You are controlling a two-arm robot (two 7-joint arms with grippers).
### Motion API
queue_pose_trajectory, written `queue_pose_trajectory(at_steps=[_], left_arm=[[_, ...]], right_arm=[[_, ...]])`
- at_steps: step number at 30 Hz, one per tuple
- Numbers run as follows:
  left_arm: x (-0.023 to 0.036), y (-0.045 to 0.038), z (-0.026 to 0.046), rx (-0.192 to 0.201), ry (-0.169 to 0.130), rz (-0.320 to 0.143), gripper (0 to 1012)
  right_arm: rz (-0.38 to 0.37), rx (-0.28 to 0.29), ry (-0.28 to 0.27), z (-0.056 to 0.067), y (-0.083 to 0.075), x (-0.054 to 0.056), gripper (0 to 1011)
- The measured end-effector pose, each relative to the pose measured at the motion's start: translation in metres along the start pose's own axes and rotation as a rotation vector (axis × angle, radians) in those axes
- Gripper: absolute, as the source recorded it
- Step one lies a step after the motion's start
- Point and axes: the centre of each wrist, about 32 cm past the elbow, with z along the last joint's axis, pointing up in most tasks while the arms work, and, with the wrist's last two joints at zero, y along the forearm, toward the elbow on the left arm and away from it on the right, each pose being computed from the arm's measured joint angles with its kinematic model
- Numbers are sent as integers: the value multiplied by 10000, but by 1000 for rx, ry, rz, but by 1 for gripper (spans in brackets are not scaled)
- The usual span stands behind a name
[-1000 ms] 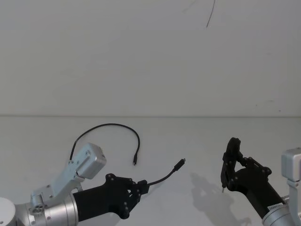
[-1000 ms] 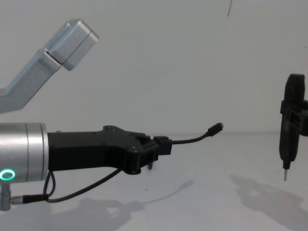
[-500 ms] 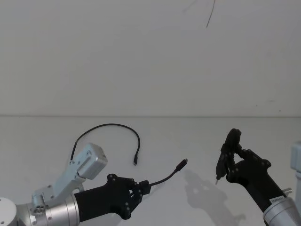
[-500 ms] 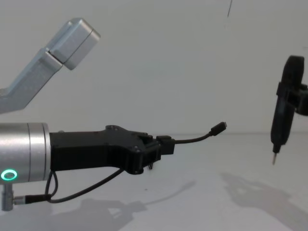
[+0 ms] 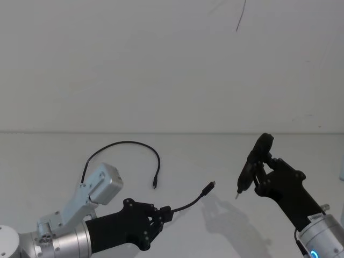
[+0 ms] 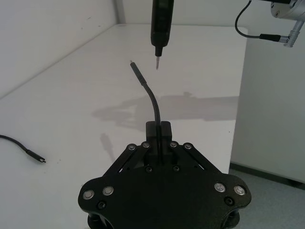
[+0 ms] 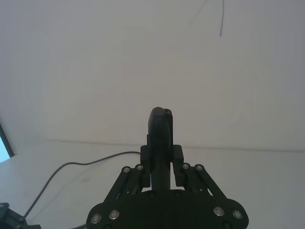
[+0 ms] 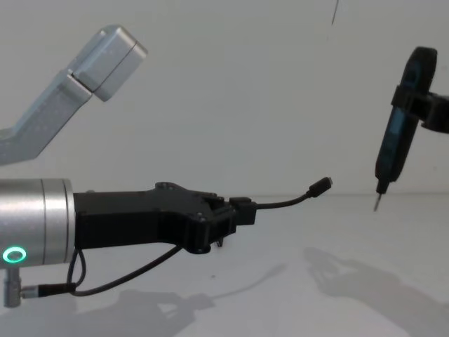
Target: Pick up the data cable with the one hand.
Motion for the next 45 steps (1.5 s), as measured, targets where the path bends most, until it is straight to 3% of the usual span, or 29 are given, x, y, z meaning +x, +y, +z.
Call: queue_pose_trajectory(at_steps=[20, 32, 45], left_arm=[[0, 0, 1, -1, 0, 0, 44], [0, 0, 0, 0, 0, 0, 44], [0, 0, 0, 0, 0, 0, 44]], right_arm=[[68, 90, 8, 75, 102, -121, 269], [84, 104, 22, 85, 113, -146, 269], [76, 87, 32, 8, 108, -120, 269]])
